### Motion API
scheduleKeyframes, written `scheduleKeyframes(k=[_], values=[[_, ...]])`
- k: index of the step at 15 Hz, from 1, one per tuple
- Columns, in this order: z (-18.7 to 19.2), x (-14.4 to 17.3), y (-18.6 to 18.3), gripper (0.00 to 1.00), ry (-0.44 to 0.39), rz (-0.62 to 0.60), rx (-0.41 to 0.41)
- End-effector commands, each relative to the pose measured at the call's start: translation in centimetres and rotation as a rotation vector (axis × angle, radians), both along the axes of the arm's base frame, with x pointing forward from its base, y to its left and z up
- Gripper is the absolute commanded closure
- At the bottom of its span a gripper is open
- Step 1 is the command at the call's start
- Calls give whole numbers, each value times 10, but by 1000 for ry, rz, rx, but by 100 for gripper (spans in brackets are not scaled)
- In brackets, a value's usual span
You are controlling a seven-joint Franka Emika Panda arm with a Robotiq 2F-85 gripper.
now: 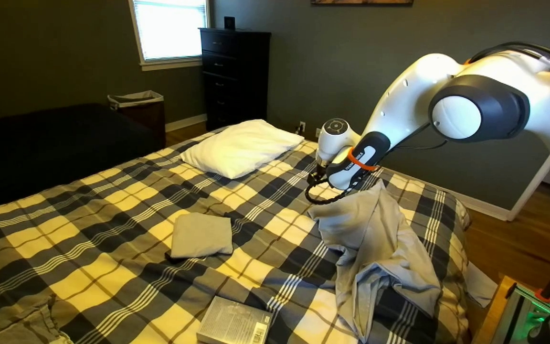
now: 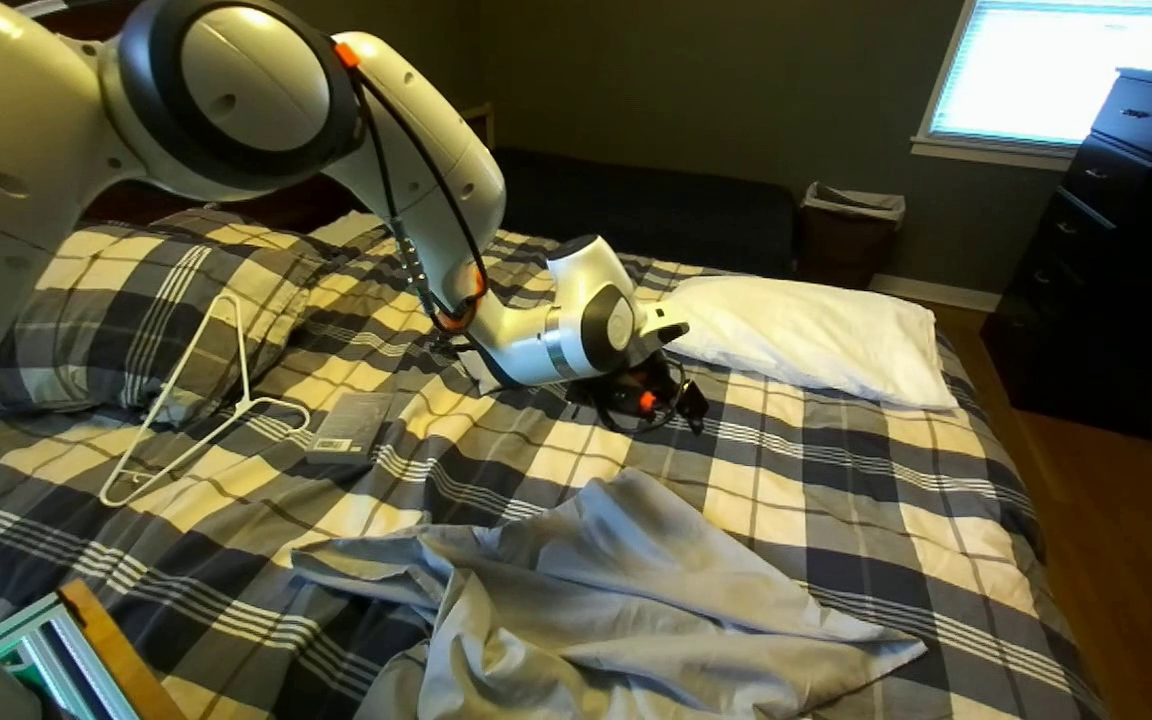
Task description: Stretch out the brown cloth on the bed
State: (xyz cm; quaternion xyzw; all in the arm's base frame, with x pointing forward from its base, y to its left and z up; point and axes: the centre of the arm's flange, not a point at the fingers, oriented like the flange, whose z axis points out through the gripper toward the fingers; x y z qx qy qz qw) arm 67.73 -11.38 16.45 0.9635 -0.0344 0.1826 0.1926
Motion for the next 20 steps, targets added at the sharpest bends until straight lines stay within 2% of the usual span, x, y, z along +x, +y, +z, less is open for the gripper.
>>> scheduleKeyframes(k=[1,4,6,8,9,10,13,17,19,20], values=[[-19,15,3,0,99,81,35],[-30,16,15,0,180,201,95],[-35,13,19,0,246,241,119],[-37,4,26,0,315,261,96],[-36,-3,27,0,306,280,35],[-34,1,26,0,276,254,85],[-33,0,26,0,284,265,58],[-53,17,41,0,428,77,98],[-59,20,50,0,446,-8,81],[-63,23,53,0,435,-75,39]])
